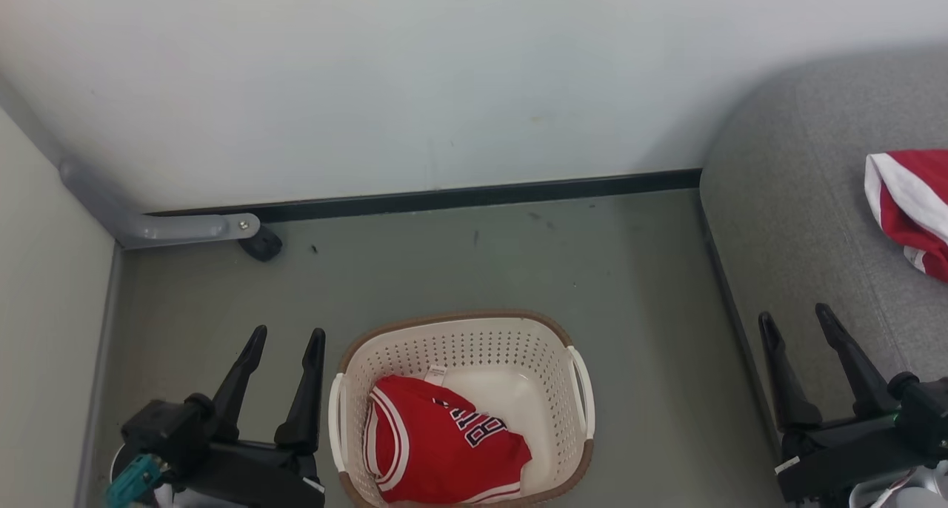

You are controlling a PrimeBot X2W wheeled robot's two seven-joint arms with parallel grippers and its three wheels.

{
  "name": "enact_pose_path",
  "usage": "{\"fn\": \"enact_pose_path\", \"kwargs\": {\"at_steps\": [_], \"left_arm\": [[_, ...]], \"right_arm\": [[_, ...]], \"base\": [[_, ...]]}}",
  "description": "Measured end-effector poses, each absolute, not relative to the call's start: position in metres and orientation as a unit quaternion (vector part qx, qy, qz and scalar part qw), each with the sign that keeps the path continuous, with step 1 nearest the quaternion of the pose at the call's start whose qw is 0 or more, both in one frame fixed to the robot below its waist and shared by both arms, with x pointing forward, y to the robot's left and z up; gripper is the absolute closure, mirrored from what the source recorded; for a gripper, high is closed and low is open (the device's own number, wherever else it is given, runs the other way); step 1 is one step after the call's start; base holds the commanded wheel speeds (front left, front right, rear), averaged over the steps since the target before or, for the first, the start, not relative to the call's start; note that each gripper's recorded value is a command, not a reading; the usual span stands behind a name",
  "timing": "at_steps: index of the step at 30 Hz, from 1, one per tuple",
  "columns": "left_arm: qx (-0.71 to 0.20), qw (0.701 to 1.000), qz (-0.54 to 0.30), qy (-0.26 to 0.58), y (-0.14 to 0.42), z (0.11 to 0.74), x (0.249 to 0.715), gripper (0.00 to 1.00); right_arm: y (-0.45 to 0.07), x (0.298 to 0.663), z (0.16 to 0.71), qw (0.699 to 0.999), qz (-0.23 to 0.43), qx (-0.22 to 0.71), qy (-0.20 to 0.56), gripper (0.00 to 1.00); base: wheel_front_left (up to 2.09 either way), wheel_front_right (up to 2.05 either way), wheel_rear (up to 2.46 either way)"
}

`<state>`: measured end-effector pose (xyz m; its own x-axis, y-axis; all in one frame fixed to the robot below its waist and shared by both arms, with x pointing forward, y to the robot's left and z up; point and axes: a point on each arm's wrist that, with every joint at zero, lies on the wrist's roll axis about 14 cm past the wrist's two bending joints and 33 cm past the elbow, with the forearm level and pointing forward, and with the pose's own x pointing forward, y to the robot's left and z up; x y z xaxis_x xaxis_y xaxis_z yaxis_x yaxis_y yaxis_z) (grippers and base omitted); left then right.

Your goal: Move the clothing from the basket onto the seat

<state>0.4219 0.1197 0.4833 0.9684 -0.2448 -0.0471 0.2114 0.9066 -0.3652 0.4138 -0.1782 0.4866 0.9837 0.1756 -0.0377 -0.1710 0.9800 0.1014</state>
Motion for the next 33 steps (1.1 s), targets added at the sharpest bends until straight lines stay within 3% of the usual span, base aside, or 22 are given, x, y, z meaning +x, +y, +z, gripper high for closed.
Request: {"fn": "enact_pose_path", "kwargs": {"at_steps": [15, 33], "left_arm": [[-0.162, 0.957, -0.188, 0.147, 0.075, 0.42, 0.457, 0.0], [-0.117, 0.913, -0.256, 0.296, 0.031, 0.314, 0.473, 0.0]], "right_arm": [[-0.186, 0.432, 0.451, 0.994, 0.06, 0.065, 0.059, 0.0], [-0.194, 0.451, 0.403, 0.992, 0.03, 0.069, 0.104, 0.0]], "base": [[0.0, 0.0, 0.0], [0.0, 0.0, 0.0]]}}
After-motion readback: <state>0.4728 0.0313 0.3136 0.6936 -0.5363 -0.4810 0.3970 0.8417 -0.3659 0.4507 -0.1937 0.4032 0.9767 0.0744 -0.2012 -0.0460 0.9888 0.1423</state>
